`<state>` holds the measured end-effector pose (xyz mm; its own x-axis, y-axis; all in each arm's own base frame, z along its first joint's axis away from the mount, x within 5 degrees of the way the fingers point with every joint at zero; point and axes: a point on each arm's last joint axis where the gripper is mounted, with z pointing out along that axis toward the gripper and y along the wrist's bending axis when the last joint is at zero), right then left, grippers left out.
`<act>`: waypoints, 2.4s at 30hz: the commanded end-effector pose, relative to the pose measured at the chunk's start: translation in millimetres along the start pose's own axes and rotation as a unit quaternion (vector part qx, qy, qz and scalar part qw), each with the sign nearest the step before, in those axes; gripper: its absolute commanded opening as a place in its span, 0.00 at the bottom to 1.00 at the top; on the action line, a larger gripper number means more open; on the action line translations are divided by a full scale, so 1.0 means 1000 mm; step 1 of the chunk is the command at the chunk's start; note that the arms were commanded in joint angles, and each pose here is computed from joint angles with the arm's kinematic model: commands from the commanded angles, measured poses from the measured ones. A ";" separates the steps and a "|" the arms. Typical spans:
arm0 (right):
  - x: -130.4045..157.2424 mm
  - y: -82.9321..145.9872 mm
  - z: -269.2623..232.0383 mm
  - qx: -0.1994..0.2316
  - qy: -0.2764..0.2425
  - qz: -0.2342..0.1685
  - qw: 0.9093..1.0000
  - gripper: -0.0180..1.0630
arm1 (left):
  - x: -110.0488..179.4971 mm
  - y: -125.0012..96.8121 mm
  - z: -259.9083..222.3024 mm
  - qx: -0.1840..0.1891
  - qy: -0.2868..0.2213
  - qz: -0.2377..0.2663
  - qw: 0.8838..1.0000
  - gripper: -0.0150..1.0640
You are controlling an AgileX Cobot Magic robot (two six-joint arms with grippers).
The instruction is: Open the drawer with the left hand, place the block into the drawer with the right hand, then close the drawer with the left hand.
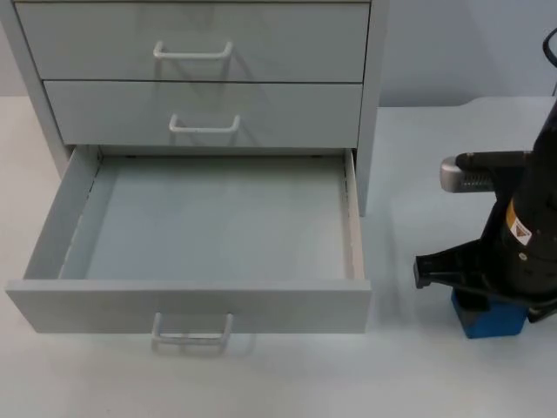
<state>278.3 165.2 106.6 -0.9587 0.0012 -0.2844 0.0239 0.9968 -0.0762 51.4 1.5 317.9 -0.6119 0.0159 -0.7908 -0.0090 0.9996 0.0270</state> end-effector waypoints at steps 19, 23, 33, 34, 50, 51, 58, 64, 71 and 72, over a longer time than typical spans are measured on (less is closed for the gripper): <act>-0.009 -0.039 -0.131 -0.012 -0.114 -0.097 0.989 0.02 | -0.001 0.001 -0.002 -0.005 -0.006 0.004 1.000 0.99; -0.009 -0.037 -0.131 -0.022 -0.113 -0.091 0.989 0.02 | -0.001 0.001 -0.002 -0.005 -0.006 0.004 1.000 0.99; -0.006 -0.019 -0.136 -0.065 -0.137 -0.136 0.979 0.02 | -0.001 0.001 -0.002 -0.006 -0.007 0.004 1.000 0.99; -0.004 -0.012 -0.138 -0.078 -0.147 -0.146 0.975 0.02 | -0.001 0.001 -0.002 -0.006 -0.007 0.004 1.000 0.99; -0.019 0.100 -0.128 -0.129 -0.168 -0.227 0.950 0.02 | -0.001 0.001 -0.002 -0.004 -0.007 0.003 1.000 0.99; -0.019 0.100 -0.128 -0.129 -0.168 -0.227 0.950 0.02 | -0.001 0.001 -0.002 -0.004 -0.007 0.003 1.000 0.99; -0.040 0.148 -0.090 -0.134 -0.162 -0.227 0.951 0.02 | -0.001 0.001 -0.002 -0.004 -0.007 0.003 1.000 0.99; -0.042 0.170 -0.054 -0.151 -0.158 -0.216 0.952 0.13 | -0.001 0.001 -0.002 -0.004 -0.007 0.003 1.000 0.99; -0.036 0.178 -0.018 -0.154 -0.147 -0.208 0.955 0.38 | -0.001 0.001 -0.002 -0.004 -0.009 0.003 1.000 0.99; -0.035 0.178 -0.016 -0.153 -0.145 -0.209 0.955 0.42 | -0.001 0.001 -0.002 -0.004 -0.009 0.003 1.000 0.99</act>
<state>311.2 340.2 117.4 -0.7615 -0.3786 -0.5260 -0.4578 0.8888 0.0230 51.4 2.1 317.9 -0.6121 0.0206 -0.7905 -0.0108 0.9993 0.0345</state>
